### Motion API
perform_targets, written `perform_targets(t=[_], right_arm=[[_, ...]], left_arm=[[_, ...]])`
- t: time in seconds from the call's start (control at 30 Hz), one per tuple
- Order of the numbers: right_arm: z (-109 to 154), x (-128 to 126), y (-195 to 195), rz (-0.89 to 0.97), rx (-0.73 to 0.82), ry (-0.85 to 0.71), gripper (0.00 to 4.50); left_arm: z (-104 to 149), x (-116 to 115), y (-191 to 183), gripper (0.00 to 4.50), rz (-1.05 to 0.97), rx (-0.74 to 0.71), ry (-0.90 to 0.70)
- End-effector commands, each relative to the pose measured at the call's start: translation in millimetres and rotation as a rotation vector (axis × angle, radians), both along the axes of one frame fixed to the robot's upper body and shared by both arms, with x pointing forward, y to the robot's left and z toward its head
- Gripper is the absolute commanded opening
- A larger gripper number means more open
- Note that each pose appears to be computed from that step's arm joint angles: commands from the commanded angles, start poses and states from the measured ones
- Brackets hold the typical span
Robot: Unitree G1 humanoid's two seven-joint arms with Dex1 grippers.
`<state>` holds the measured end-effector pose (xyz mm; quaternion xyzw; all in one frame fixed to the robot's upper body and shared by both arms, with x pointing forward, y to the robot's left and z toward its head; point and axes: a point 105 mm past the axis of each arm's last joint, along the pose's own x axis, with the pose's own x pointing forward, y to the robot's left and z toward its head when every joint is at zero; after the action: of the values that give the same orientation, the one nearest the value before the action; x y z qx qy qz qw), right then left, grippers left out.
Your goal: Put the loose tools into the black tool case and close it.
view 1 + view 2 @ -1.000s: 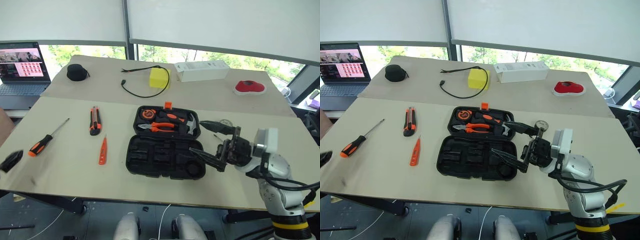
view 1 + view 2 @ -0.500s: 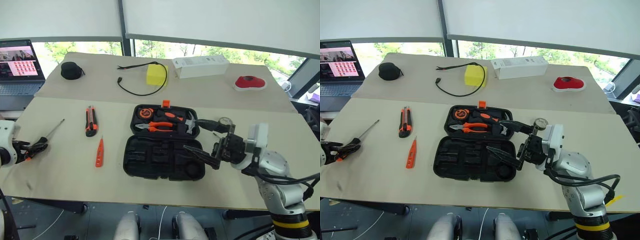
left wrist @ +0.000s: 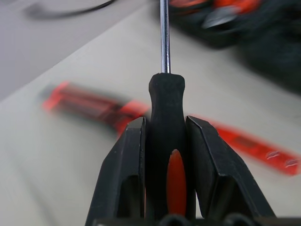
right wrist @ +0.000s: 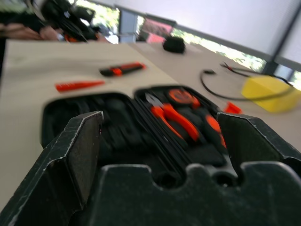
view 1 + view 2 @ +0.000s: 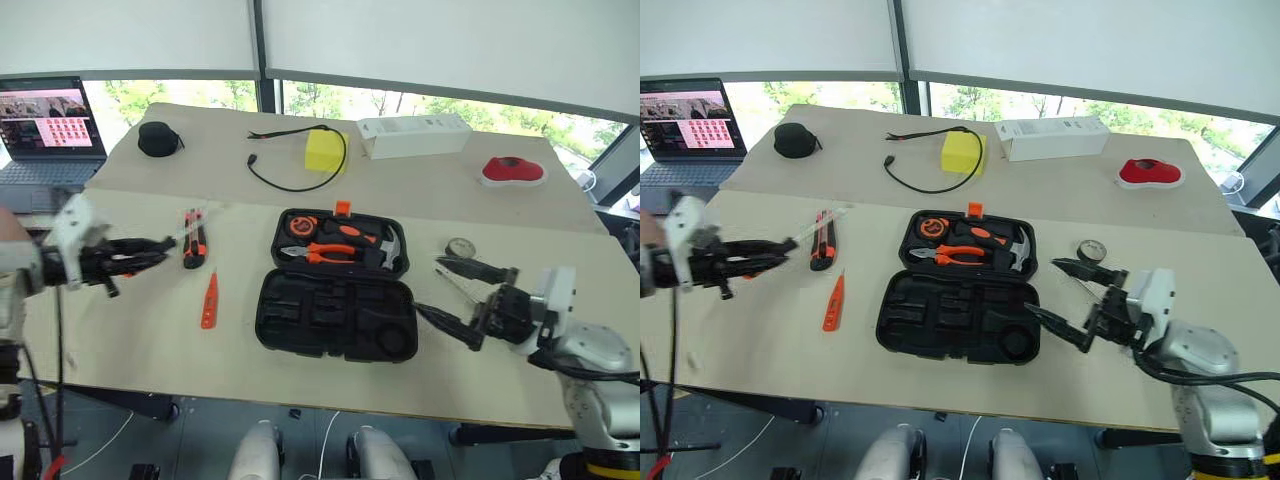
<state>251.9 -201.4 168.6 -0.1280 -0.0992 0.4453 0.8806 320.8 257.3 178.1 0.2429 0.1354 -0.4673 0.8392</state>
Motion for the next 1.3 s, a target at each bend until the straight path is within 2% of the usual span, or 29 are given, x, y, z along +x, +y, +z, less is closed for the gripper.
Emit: perform_targets(t=[0.03, 0.27, 0.37, 0.87, 1.3], right_arm=[[3, -3, -29, -0.055, -0.076, -0.022, 4.5], [-4, -6, -27, -0.071, -0.078, -0.018, 4.5], [-5, -9, -21, -0.07, -0.064, -0.021, 4.5], [-8, -17, -15, -0.093, -0.034, -0.016, 4.5], [-8, -15, -10, -0.086, -0.014, -0.019, 4.5]], left_arm=[[0, 5, -64, 0.85, -0.196, 0.083, 0.002], [-15, 24, -140, 0.85, -0.295, 0.204, -0.002], [-26, 34, -146, 0.85, -0.265, 0.306, -0.005], [-47, 22, -171, 0.85, -0.398, 0.355, -0.03], [-53, 31, -170, 0.85, -0.323, 0.41, -0.051]])
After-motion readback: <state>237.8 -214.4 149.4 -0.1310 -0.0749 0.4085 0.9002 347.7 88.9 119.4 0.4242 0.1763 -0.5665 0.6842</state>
